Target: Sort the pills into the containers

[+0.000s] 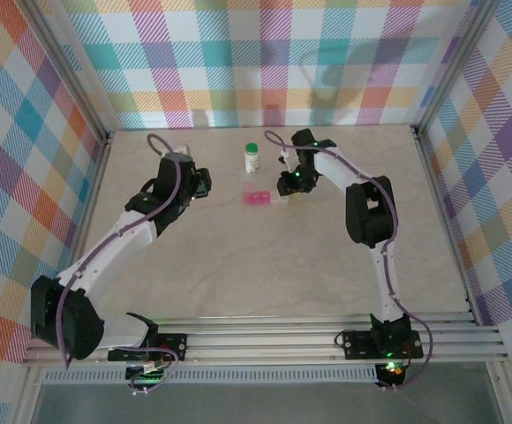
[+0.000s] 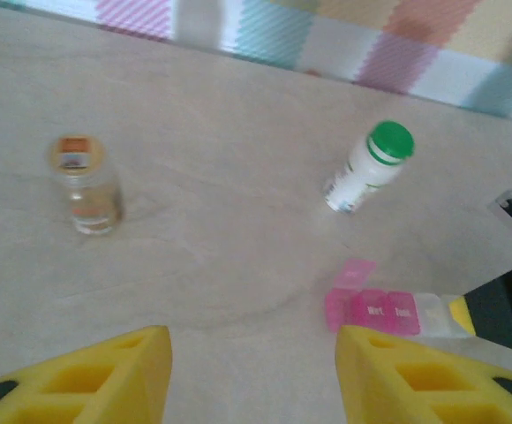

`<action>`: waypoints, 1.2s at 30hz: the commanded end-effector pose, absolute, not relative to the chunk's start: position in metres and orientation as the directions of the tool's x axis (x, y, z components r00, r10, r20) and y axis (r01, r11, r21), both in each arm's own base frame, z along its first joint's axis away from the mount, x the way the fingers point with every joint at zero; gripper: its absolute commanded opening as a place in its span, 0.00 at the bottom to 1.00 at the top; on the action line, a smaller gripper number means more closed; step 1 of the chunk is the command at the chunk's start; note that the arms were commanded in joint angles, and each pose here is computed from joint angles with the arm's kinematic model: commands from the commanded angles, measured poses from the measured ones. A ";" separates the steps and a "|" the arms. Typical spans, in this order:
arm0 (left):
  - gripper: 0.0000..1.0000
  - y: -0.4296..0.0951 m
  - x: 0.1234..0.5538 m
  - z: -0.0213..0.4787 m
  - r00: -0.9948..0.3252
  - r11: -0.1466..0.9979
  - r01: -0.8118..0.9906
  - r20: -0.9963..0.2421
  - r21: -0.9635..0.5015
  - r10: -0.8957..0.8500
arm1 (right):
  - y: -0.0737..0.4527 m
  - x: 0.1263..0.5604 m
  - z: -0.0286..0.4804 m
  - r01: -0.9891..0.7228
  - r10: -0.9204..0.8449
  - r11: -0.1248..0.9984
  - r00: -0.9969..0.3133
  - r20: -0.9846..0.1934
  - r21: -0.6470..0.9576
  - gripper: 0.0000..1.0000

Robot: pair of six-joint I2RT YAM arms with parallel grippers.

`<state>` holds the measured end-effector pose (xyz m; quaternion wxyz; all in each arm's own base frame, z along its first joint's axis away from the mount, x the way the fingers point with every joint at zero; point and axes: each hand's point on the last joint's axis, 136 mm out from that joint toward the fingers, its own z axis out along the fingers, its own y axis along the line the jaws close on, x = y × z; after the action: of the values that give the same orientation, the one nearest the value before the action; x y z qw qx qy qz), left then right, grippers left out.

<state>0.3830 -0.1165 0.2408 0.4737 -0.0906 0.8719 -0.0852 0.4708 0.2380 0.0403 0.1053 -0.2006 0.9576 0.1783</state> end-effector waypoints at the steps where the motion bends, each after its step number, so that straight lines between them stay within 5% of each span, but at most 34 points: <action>1: 0.54 -0.096 0.380 0.253 -0.440 0.949 -0.175 -0.842 -0.261 -0.313 | 0.237 0.462 0.021 -0.437 -0.394 0.853 -0.898 -0.197 0.287 0.35; 19: 0.54 -0.078 0.356 0.243 -0.370 0.921 -0.210 -0.845 -0.329 -0.386 | 0.236 0.378 -0.006 -0.648 -0.681 0.687 -0.732 -0.018 0.327 0.37; 36: 0.54 -0.077 0.343 0.230 -0.388 0.914 -0.203 -0.828 -0.351 -0.404 | 0.206 0.353 0.016 -0.656 -0.679 0.715 -0.734 0.016 0.241 0.35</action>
<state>0.3446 -0.0796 0.2211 0.5084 -0.1754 0.8386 -0.0865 0.3745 0.2337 0.0356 0.0042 -0.3595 0.9185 0.1645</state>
